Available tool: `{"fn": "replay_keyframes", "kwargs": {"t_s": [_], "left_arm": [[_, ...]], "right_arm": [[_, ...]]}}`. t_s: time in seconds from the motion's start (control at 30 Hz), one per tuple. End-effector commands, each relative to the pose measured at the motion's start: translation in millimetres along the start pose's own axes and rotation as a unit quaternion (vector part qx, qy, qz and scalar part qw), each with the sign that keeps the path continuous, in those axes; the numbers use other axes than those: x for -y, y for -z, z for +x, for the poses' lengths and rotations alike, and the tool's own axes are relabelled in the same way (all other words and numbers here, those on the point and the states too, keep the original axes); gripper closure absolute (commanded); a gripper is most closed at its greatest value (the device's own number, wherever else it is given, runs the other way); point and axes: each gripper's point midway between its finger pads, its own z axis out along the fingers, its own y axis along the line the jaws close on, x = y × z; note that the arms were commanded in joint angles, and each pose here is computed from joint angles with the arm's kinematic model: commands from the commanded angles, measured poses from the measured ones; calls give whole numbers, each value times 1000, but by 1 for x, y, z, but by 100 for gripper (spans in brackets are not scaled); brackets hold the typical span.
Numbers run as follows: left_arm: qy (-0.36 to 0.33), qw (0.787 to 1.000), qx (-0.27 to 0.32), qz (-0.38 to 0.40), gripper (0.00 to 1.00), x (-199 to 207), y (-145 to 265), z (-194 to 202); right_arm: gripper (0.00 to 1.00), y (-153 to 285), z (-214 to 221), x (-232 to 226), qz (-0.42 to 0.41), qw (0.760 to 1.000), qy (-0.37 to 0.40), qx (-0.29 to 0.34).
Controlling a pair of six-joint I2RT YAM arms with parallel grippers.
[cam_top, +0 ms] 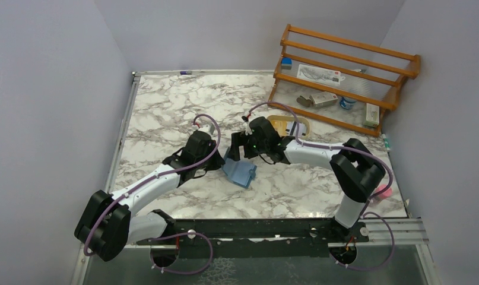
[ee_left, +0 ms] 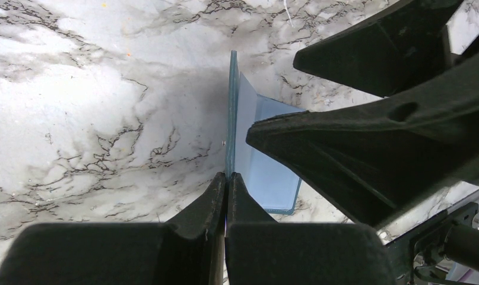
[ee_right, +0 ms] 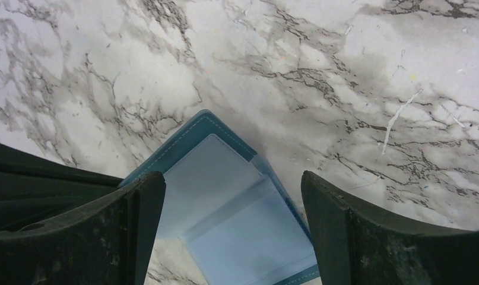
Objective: Take the credit cards out of the card holder
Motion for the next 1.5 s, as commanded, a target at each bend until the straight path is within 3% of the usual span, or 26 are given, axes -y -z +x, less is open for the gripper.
{"fn": "replay_keyframes", "kwargs": {"t_s": [0.0, 0.6, 1.47], "left_arm": [[-2, 1000, 8, 10, 100, 5, -2, -4], [-5, 1000, 3, 12, 100, 5, -5, -2], [-15, 1000, 12, 5, 100, 6, -5, -11]], "right_arm": [[10, -11, 11, 1, -6, 1000, -7, -16], [10, -14, -12, -5, -7, 1000, 24, 0], [10, -24, 17, 5, 31, 989, 114, -89]]}}
